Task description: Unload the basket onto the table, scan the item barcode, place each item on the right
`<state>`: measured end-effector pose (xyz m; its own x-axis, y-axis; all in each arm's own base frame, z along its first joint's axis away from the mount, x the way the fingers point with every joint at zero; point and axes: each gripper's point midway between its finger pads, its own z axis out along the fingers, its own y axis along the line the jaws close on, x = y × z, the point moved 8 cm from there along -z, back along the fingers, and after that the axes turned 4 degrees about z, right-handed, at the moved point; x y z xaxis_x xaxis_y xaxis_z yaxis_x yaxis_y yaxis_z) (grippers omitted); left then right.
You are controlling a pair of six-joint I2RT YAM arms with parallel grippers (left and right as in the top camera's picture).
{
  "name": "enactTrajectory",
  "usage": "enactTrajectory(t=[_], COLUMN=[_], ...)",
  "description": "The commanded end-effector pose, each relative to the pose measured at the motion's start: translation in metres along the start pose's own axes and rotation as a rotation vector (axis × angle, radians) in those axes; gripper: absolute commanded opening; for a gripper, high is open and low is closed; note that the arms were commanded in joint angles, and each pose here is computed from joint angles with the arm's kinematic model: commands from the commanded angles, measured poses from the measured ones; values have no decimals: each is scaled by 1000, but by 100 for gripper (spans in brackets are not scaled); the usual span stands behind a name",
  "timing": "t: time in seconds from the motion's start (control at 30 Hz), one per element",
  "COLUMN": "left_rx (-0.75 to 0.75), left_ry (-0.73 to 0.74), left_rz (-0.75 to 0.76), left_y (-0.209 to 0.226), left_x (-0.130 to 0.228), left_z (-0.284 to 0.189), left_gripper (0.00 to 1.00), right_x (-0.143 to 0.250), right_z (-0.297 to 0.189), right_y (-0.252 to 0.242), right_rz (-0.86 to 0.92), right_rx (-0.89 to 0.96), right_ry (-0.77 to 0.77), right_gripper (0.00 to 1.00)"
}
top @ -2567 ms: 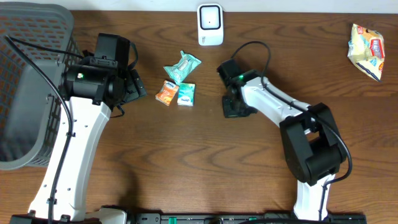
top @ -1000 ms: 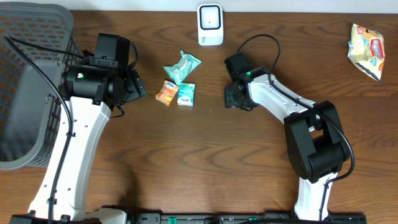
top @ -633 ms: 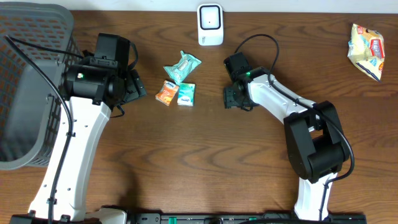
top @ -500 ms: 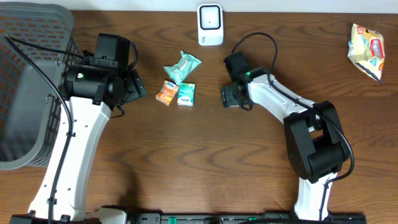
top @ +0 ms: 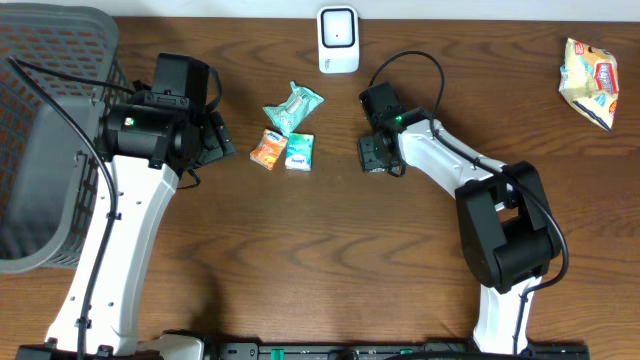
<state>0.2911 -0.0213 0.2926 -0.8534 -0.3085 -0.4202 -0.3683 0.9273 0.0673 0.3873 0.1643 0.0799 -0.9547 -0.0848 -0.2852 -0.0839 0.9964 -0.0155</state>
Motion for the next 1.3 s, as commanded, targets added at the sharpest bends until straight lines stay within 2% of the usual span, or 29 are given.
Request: enactTrajectory(t=[0.0,0.13,0.33,0.53,0.63,0.73,0.8,0.9,1.0,1.17,1.27], left_rx=[-18,-18,-18,-18,-18,-18,-18,-18,-18,-18,-18], left_ry=[2,2,2,2,2,2,2,2,2,2,2], left_rz=[-10,-10,-10,-10,-10,-10,-10,-10,-10,-10,-10], left_y=[2,2,2,2,2,2,2,2,2,2,2], left_x=[0,0,0,0,0,0,0,0,0,0,0], left_z=[2,2,2,2,2,2,2,2,2,2,2], left_gripper=[97,98,97,98,98,97,98,98,98,98,98], right_x=[9,10,5,-8,-14,-17,-16,-13,-7,0,7], right_z=[16,15,0,-46,-78,-107,-132,-150,-155,-162,-175], right_y=[1,2,2,3,2,5,11,27,42,53,61], right_rz=[-21,-11,-7,14,57,74,140,188,269,360,389], right_rx=[21,18,9,-45,-87,-182,-319,-534,-707,-852,-1002], right_ry=[44,49,22,-71,-140,-184,-190,-132,-6,148,294], right_gripper=[65,60,58,58,54,54,52,54,55,56,55])
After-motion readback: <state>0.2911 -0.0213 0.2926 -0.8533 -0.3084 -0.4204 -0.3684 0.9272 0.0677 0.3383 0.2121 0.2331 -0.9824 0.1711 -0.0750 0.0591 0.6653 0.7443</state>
